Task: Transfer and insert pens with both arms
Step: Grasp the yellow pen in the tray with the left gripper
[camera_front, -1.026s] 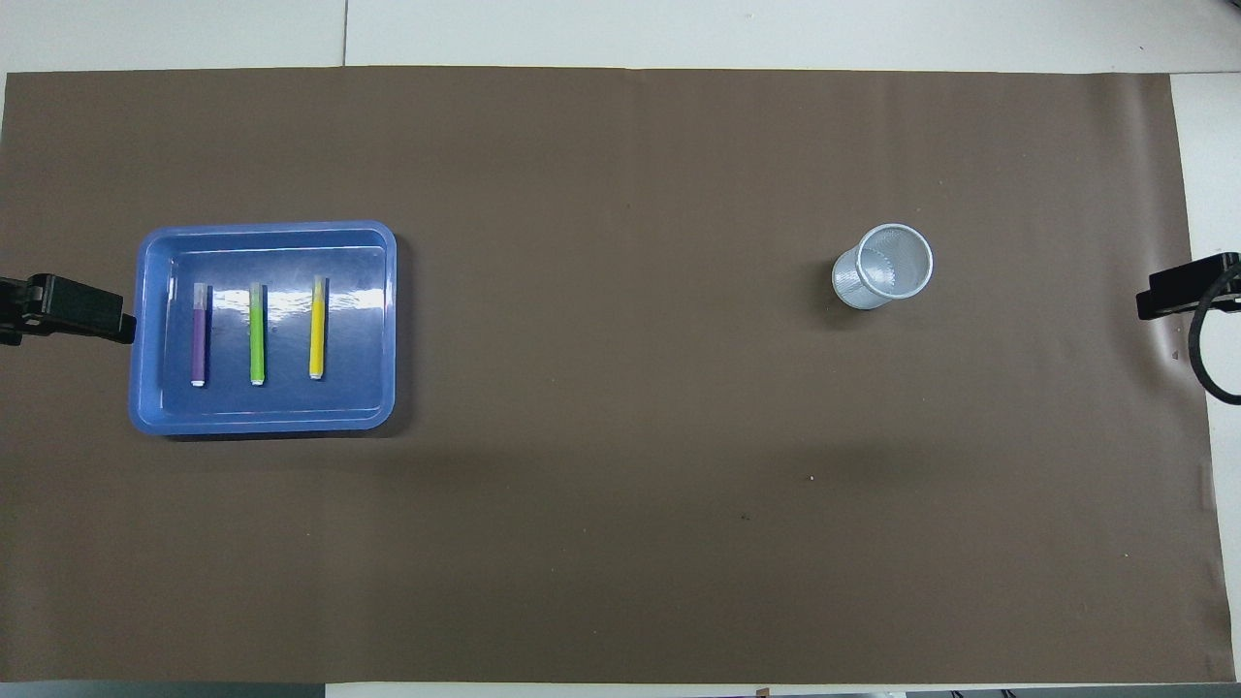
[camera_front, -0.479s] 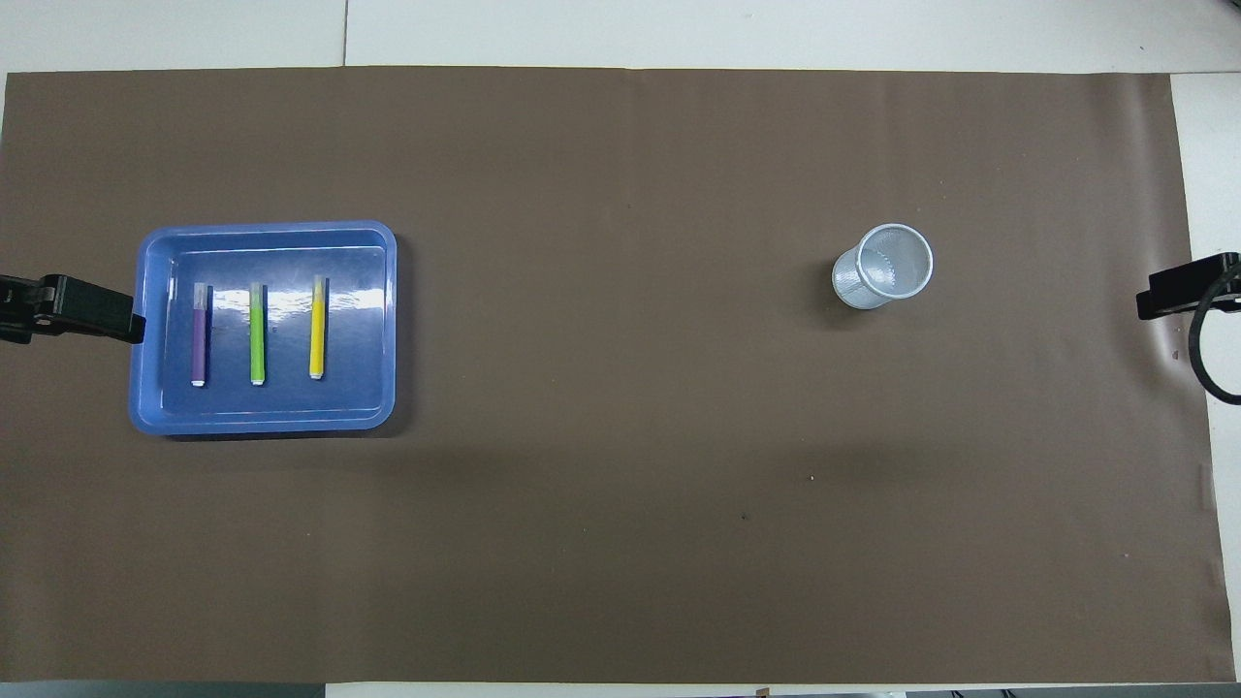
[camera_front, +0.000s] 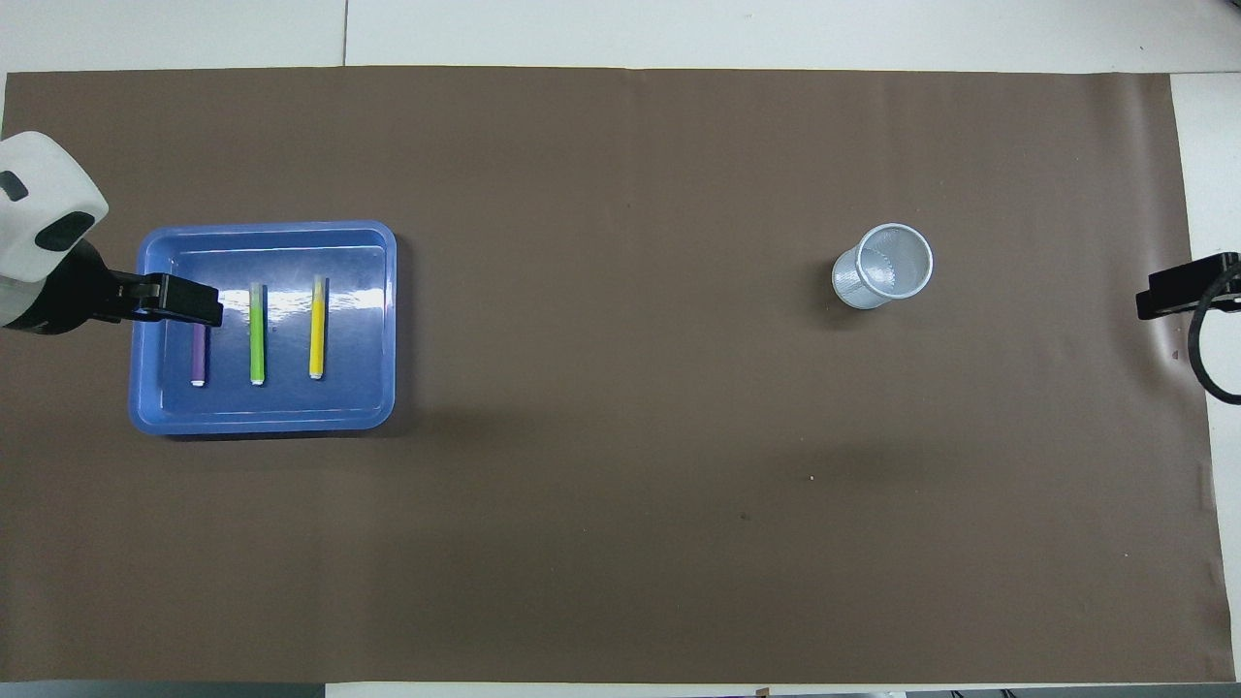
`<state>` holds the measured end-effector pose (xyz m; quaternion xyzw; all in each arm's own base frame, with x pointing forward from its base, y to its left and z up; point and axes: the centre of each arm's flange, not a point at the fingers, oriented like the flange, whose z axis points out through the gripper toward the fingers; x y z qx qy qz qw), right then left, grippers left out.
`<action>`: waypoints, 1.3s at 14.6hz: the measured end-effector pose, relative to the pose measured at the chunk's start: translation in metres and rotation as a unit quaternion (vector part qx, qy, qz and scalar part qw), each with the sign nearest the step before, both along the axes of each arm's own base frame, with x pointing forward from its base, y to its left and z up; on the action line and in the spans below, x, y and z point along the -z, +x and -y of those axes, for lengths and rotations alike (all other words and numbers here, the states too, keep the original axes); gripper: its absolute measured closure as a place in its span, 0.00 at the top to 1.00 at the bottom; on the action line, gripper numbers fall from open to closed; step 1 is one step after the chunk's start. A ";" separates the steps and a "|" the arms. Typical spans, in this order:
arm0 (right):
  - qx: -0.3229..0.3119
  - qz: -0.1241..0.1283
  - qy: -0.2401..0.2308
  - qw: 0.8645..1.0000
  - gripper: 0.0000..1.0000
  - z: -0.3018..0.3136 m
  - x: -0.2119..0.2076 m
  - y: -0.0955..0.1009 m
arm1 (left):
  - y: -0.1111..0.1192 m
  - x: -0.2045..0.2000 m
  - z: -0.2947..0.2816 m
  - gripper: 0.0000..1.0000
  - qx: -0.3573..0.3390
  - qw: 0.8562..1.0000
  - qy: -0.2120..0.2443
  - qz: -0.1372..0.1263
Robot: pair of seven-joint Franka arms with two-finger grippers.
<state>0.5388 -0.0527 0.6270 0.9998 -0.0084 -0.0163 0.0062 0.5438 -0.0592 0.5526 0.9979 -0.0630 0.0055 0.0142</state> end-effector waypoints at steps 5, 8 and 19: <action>0.000 0.000 0.000 1.000 1.00 0.000 0.000 0.000 | 0.015 0.086 0.000 1.00 -0.003 1.000 -0.001 0.009; 0.000 0.000 0.000 1.000 1.00 0.000 0.000 0.000 | 0.034 0.134 0.001 1.00 -0.005 1.000 -0.004 0.016; 0.000 0.000 0.000 1.000 1.00 0.000 0.000 0.000 | 0.043 0.251 0.008 0.95 0.007 1.000 -0.005 0.014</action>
